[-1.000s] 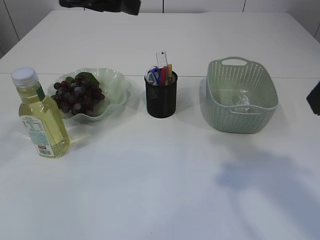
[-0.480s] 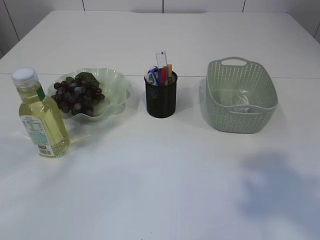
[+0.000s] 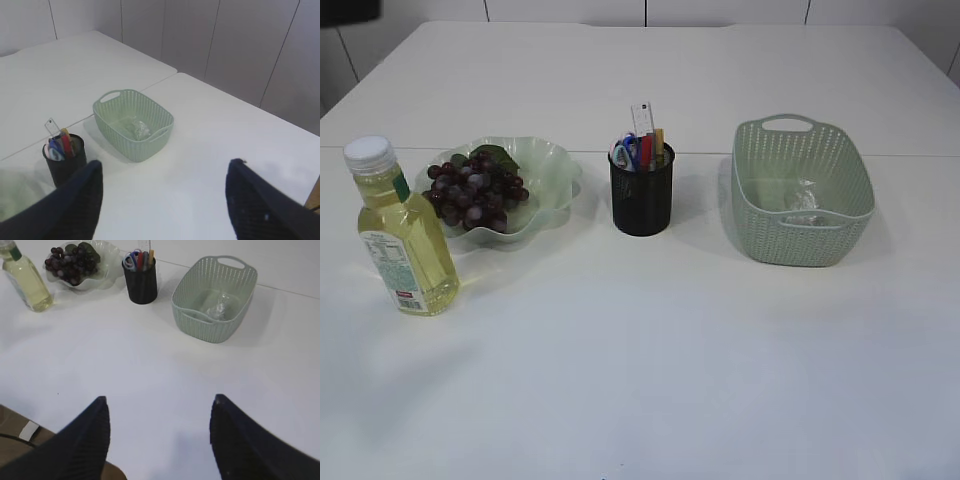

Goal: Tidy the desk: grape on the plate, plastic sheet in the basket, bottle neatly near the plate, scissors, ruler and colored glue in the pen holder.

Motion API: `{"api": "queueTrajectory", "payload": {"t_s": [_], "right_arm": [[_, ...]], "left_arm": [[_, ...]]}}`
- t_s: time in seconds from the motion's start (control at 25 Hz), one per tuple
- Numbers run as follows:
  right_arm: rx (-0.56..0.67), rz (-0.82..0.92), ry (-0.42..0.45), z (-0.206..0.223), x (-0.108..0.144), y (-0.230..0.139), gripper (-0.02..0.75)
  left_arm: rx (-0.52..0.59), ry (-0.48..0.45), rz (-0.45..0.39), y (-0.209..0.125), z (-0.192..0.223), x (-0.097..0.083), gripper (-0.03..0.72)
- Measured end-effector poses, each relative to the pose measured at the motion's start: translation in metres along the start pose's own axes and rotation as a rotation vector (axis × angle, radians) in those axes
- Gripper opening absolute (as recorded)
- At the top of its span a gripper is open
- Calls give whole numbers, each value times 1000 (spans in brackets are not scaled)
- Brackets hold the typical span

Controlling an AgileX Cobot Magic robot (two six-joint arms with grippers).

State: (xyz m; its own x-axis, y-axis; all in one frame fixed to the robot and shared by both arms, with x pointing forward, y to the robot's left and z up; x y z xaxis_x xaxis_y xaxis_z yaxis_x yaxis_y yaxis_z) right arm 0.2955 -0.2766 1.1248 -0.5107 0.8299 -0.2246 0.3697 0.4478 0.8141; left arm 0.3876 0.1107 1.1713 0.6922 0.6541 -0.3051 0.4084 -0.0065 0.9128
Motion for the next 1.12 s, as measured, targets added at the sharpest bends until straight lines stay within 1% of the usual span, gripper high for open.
{"api": "queueTrajectory", "payload": {"t_s": [0.12, 0.28, 0.44, 0.6, 0.68, 0.84, 0.96, 1.04, 1.12], "right_arm": [[-42, -16, 16, -5, 11, -28, 492], [-113, -34, -4, -9, 19, -57, 492], [-150, -63, -17, -11, 22, -70, 492], [-132, -83, -13, -5, 23, -73, 491], [-117, -88, -8, 0, 24, -76, 491], [-92, -92, -1, 7, 26, -81, 491], [-92, -94, -1, 8, 26, -81, 491], [-90, -96, -7, 8, 24, -82, 491], [-89, -97, -11, 8, 24, -82, 491]], "left_arm": [[-14, -4, 2, -16, -20, 6, 558], [-50, -14, 3, -33, -46, 12, 558], [-38, -16, -6, -57, -65, 20, 558], [-9, -21, -12, -77, -83, 25, 558], [14, -13, -9, -87, -93, 28, 558], [59, -34, -39, -106, -120, 29, 558], [144, -42, -58, -128, -138, 31, 558], [194, -33, -46, -141, -147, 34, 554], [230, -27, -8, -151, -154, 37, 552]]}}
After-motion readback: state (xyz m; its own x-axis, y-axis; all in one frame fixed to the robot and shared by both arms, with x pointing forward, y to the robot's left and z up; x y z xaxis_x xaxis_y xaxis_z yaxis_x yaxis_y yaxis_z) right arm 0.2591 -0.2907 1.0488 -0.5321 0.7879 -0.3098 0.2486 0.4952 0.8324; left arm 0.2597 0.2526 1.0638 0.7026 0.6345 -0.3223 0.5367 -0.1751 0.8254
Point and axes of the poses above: a point on each arm's last joint axis where the gripper is mounted, z pointing out along that axis toward the gripper, x along the wrist's bending axis when the last joint is at zero, y = z × x, the point moved 7 cm from there along z, pointing out along that axis toward the gripper, and after that the axes turned 14 degrees about -z, right-handed, at the moved point
